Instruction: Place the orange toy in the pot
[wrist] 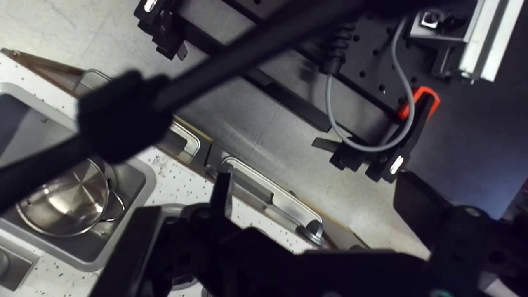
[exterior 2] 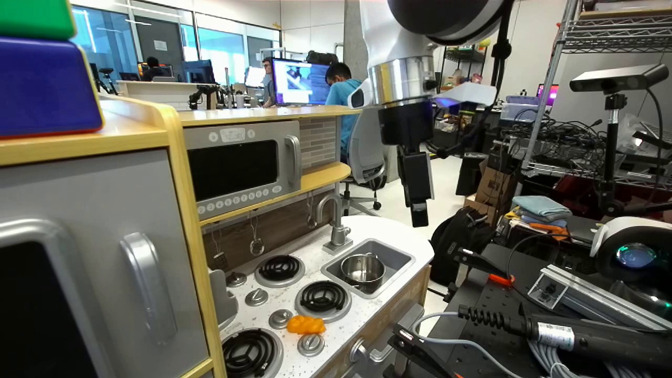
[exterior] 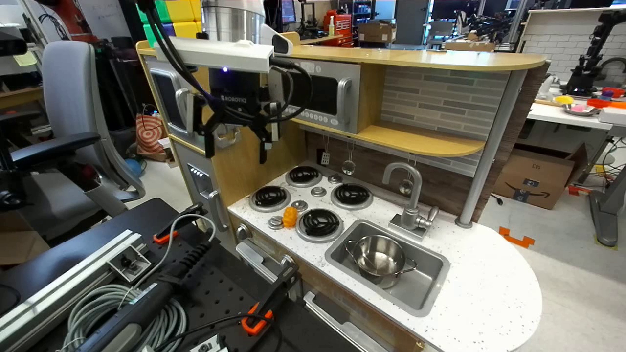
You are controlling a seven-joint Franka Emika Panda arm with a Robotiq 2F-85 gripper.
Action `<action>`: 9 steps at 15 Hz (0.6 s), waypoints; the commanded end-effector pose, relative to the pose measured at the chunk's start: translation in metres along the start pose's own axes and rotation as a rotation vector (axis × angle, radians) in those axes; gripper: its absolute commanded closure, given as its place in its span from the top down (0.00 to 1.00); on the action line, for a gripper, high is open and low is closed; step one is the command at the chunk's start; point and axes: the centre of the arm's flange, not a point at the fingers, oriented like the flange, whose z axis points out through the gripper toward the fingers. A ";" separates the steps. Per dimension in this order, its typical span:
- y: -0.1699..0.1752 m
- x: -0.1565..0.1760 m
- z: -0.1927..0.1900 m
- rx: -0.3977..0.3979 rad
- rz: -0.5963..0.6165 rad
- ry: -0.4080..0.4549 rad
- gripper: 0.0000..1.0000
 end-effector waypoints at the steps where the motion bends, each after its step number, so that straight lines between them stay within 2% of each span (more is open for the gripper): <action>1: -0.001 -0.002 0.002 -0.003 -0.007 -0.012 1.00; 3: 0.008 0.017 0.004 -0.021 0.007 0.096 1.00; 5: 0.017 0.049 0.009 -0.035 -0.013 0.238 1.00; 9: 0.029 0.108 0.048 -0.049 -0.063 0.478 1.00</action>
